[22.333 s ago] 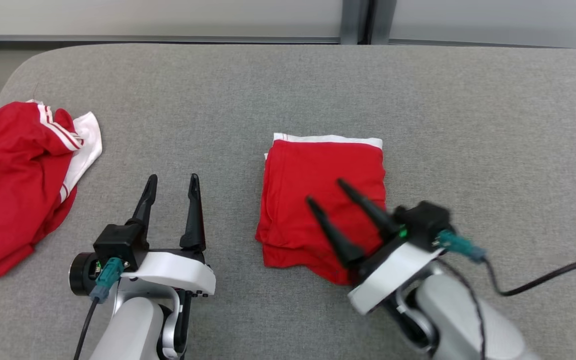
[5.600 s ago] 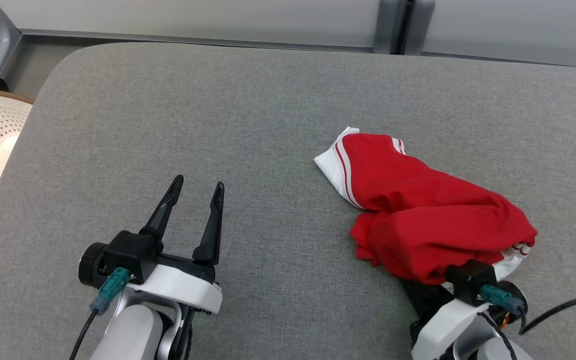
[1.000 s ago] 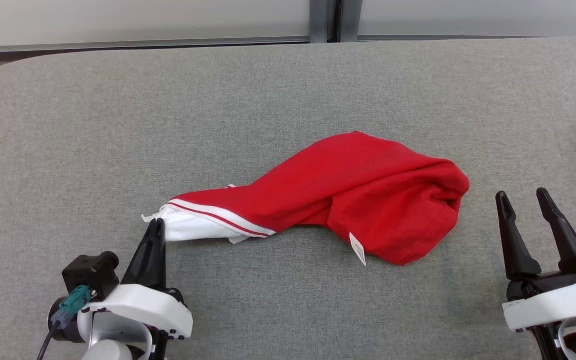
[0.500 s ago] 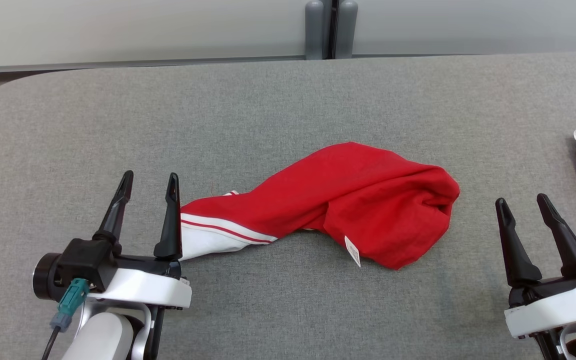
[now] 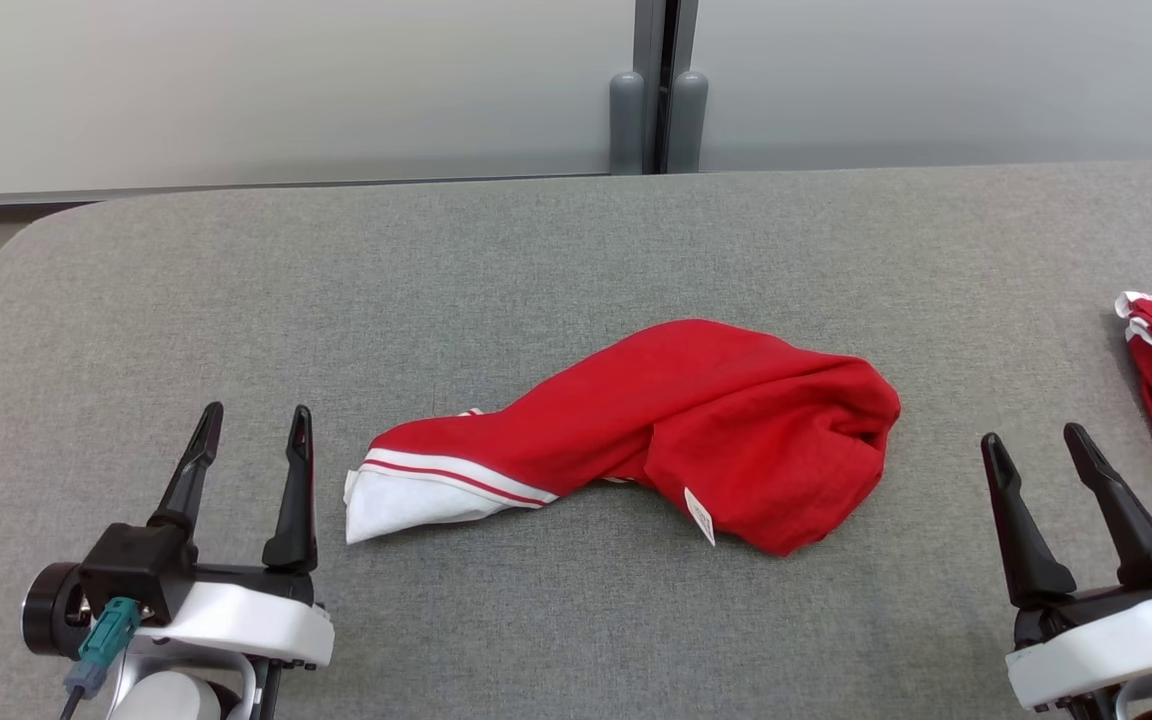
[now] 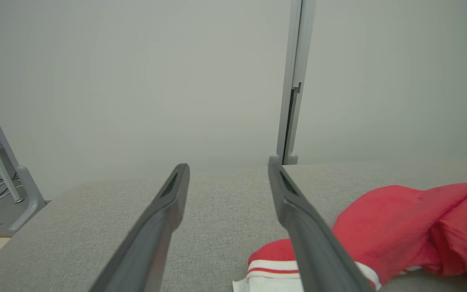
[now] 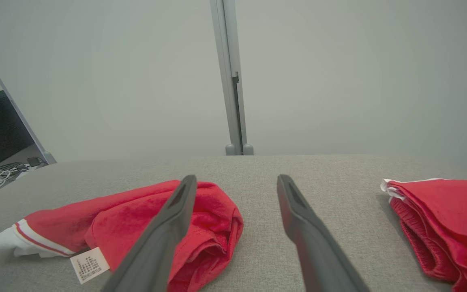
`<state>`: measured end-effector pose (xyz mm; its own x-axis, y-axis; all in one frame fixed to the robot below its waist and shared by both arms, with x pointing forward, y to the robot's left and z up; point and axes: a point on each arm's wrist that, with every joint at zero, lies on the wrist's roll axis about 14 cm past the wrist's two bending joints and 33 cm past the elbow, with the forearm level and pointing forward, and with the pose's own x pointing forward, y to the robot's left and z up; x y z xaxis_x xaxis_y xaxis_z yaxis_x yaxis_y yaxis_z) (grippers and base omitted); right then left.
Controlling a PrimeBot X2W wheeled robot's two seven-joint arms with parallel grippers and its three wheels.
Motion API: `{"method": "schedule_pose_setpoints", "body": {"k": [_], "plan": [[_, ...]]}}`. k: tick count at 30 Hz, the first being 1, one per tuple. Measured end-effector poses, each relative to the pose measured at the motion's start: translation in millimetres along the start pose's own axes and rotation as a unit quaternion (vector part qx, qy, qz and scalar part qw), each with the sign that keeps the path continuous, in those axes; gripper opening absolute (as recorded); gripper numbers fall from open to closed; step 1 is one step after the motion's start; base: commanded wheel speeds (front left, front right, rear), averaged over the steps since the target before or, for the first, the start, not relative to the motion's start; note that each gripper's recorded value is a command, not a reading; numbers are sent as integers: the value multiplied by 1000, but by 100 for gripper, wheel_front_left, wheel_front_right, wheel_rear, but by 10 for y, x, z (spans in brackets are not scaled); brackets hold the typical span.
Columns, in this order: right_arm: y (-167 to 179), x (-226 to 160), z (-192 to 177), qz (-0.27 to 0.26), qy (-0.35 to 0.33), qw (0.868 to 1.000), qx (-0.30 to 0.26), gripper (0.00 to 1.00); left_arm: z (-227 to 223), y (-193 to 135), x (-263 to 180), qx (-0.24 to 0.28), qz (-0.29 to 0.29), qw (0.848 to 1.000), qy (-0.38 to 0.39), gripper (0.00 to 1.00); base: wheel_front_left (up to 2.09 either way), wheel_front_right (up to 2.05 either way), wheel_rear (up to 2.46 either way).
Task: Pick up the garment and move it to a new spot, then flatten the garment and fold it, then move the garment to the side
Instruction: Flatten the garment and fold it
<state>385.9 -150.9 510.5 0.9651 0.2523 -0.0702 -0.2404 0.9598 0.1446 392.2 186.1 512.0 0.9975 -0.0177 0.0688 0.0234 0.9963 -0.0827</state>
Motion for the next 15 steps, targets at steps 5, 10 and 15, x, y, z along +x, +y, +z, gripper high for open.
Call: {"method": "schedule_pose_setpoints", "body": {"k": [5, 10, 15], "plan": [[14, 0, -9, 2, 3, 1000, -1, 100, -59, 11, -23, -4, 1, 1000, 9, 100, 0, 0, 0], [48, 26, -44, 9, 10, 1000, -3, 100, -86, 6, -15, -6, 1, 1000, 13, 100, 0, 0, 0], [346, 130, -183, 64, 38, 997, -13, 100, -104, 15, 0, -10, 6, 1000, 15, 100, 0, 0, 0]]}}
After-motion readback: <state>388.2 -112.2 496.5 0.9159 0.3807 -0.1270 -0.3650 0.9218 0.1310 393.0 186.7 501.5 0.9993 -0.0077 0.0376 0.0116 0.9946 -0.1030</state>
